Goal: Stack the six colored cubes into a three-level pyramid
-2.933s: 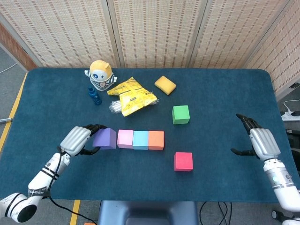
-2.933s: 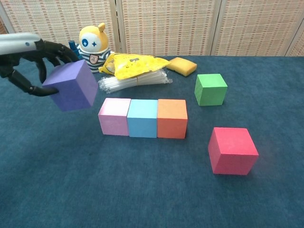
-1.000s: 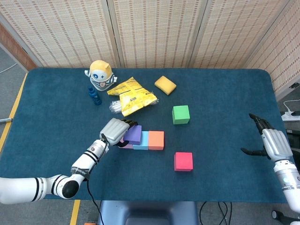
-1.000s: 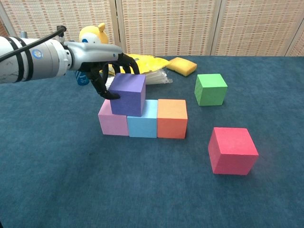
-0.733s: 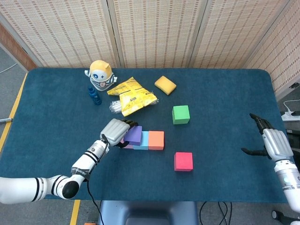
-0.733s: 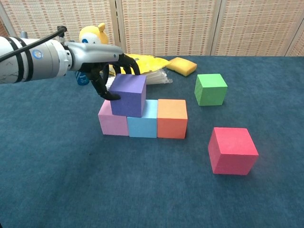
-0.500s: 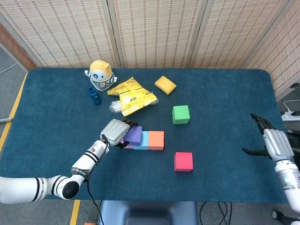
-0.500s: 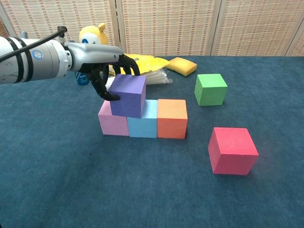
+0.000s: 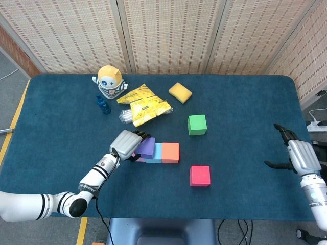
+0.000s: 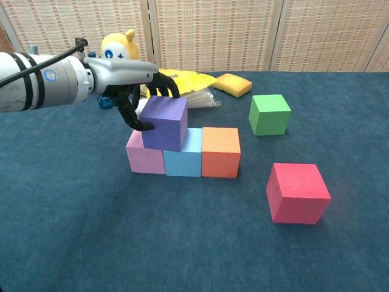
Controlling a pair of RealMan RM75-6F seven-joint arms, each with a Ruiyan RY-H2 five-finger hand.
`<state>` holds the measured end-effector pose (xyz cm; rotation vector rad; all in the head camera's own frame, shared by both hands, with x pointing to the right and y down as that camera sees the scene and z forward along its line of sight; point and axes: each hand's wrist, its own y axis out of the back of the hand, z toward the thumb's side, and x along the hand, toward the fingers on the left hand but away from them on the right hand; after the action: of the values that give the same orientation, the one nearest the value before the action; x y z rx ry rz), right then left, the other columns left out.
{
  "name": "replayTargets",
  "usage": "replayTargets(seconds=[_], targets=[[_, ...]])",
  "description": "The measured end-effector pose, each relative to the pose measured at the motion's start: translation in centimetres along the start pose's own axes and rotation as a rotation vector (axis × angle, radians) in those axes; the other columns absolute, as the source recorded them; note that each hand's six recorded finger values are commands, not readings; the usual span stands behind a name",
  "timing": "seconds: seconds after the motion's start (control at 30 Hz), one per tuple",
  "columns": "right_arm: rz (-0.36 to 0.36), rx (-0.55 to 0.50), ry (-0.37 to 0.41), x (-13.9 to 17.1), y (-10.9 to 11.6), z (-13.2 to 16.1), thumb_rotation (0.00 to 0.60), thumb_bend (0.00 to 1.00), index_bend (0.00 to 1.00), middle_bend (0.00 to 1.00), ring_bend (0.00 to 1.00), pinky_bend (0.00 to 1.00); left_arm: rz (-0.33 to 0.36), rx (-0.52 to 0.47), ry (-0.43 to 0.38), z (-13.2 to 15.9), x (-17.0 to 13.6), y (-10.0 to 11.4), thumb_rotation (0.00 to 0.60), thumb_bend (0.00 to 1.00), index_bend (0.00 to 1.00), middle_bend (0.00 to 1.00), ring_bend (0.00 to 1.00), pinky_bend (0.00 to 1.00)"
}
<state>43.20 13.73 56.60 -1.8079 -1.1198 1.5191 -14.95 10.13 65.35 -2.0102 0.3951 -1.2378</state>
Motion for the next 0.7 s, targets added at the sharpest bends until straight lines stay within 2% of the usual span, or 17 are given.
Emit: replayTargets(seconds=[0.43,0.57,0.7], targets=[[-0.002,-0.008,0.003,0.03,0.09,-0.01,0.600,0.17,0.09,0.22,0.24,0.45,0.004,0.014,-0.004,0.36,-0.37,-0.18,0.600,0.35,0.15,0.15,0.16,0.41],[0.001,-0.006,0.003,0.03,0.00,0.01,0.600,0.17,0.09,0.22,0.24,0.45,0.002,0.016,-0.002,0.41,-0.41,-0.24,0.600,0.35,0.15,0.16,0.16,0.41],[0.000,-0.006,0.003,0.04,0.04,0.00,0.600,0.17,0.09,0.22,0.24,0.45,0.005,0.014,0.001,0.50,-0.36,-0.15,0.600,0.35,0.21,0.21,0.19,0.41]])
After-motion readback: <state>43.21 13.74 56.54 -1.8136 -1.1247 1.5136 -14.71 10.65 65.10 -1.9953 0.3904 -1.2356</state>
